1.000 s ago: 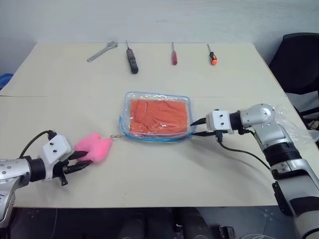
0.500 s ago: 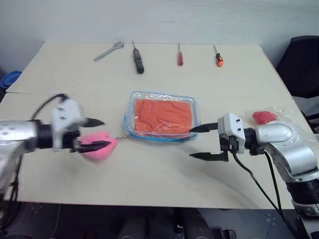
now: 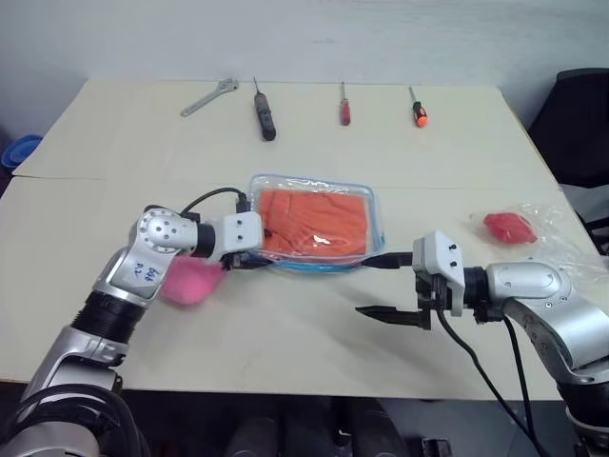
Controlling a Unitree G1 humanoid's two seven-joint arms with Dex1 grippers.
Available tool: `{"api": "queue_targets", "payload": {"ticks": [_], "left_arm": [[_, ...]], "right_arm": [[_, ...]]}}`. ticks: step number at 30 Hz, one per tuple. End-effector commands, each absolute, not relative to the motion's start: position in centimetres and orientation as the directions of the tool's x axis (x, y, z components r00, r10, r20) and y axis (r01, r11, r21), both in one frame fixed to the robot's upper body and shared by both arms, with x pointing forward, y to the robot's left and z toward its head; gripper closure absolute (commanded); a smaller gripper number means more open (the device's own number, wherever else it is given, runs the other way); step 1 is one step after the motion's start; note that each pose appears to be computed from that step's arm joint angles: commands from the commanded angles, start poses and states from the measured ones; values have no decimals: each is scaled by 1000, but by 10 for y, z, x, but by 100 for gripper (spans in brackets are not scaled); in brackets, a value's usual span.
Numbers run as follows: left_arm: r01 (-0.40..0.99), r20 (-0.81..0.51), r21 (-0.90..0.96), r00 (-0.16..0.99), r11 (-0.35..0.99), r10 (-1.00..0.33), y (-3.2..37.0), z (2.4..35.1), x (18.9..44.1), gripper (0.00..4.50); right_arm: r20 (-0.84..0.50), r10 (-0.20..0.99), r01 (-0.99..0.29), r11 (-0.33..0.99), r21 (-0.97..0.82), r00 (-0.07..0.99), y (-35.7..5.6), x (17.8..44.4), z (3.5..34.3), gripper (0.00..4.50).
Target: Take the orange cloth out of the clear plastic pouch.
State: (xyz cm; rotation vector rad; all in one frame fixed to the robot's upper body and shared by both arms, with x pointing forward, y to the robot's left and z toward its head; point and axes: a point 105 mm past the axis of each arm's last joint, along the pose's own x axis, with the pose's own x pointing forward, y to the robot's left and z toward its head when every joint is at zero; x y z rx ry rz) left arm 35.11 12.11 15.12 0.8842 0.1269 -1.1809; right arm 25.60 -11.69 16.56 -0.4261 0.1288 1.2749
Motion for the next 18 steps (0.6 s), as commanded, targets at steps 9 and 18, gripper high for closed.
{"api": "queue_targets", "payload": {"ticks": [9,18], "left_arm": [[916,-364,282,377,285,-852,117,175,344,448],[907,-320,216,415,361,-851,114,175,342,450]], "right_arm": [[-373,866,-916,204,-345,334,-119,261,155,39],[-281,880,-846,211,-490,383,-70,307,157,275]]}}
